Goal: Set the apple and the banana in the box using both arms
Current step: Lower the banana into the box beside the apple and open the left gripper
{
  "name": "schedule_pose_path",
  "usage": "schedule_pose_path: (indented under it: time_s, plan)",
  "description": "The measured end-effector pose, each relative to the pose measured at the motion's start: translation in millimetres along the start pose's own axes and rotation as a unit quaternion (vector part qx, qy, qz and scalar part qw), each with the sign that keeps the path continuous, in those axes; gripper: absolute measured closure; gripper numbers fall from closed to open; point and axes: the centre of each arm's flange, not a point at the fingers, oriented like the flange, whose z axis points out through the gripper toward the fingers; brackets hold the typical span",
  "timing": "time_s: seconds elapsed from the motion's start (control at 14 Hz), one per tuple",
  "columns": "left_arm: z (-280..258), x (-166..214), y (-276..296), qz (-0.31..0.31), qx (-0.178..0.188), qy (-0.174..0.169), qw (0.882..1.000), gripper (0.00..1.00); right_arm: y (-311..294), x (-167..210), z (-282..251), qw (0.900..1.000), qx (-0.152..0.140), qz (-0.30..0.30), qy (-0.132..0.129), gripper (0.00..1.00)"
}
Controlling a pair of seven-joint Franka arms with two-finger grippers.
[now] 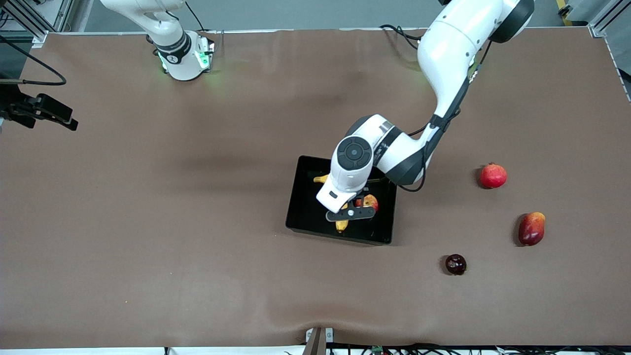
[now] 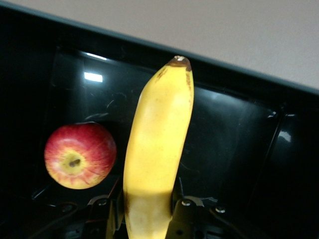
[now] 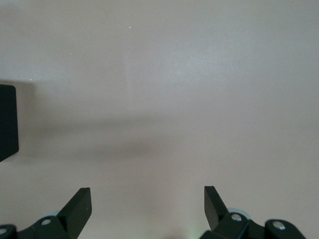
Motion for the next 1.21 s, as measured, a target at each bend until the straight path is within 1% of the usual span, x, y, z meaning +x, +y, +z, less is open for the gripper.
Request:
schedule_pose_path:
  time_s: [0.36, 0.71, 0.93, 1.21]
  plan:
    - [24, -10, 15, 0.010, -0.007, 0.000, 1.000, 0.61, 0, 0, 0, 1.000, 0.000, 0.000, 0.000, 0.00]
    - [49, -12, 20, 0.014, -0.020, 0.005, 1.000, 0.61, 0, 0, 0, 1.000, 0.000, 0.000, 0.000, 0.00]
    - [53, -11, 22, 0.029, -0.025, 0.011, 0.999, 0.61, 0, 0, 0, 1.000, 0.000, 0.000, 0.000, 0.00]
    - [67, -9, 23, 0.030, -0.034, 0.016, 0.999, 0.61, 0, 0, 0, 1.000, 0.000, 0.000, 0.000, 0.00]
